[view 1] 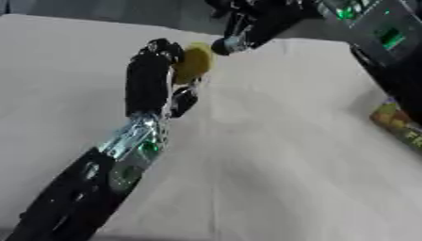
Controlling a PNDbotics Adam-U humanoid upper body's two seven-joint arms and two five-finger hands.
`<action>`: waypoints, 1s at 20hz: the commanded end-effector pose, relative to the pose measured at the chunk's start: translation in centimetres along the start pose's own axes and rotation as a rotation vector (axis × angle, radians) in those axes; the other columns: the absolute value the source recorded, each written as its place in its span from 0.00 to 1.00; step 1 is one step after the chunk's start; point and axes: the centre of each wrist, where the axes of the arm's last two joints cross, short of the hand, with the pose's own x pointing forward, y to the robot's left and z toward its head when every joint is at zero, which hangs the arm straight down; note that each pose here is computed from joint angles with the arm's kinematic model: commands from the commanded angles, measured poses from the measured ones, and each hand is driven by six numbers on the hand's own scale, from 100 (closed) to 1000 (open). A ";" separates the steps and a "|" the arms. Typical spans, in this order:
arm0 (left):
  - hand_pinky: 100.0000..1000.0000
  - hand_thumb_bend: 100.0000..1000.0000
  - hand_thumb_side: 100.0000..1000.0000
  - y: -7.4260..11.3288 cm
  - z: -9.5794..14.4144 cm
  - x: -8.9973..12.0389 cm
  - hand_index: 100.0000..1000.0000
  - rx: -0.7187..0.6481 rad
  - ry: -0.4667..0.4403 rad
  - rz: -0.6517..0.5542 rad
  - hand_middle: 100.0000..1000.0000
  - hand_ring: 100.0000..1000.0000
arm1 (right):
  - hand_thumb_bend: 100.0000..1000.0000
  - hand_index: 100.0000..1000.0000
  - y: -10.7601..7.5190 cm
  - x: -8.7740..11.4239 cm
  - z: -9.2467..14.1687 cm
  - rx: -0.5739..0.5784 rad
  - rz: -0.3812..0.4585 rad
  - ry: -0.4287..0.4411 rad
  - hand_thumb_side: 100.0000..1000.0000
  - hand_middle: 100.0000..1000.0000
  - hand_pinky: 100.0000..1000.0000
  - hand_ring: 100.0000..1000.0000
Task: Pick up the objects with one hand, pass them to the other hand, and then place them into the box on the other side of the table.
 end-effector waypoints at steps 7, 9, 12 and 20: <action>0.36 0.20 0.00 1.0 -0.7 1.2 0.31 0.049 -0.035 0.009 0.33 0.40 | 0.27 1.00 0.2 0.4 -1.2 0.098 -0.079 0.031 0.56 0.78 0.75 0.81; 0.36 0.20 0.00 1.1 -0.8 1.3 0.31 0.052 -0.039 0.010 0.33 0.40 | 0.27 1.00 0.3 0.4 -1.4 0.102 -0.085 0.031 0.56 0.78 0.76 0.82; 0.36 0.20 0.00 1.2 -0.8 1.4 0.31 0.056 -0.044 0.010 0.33 0.40 | 0.27 1.00 0.3 0.4 -1.5 0.101 -0.089 0.034 0.56 0.78 0.75 0.82; 0.37 0.20 0.00 2.1 -0.6 1.8 0.32 0.082 -0.086 0.008 0.33 0.41 | 0.24 0.93 0.3 0.4 -1.7 0.092 -0.088 0.044 0.58 0.75 0.73 0.79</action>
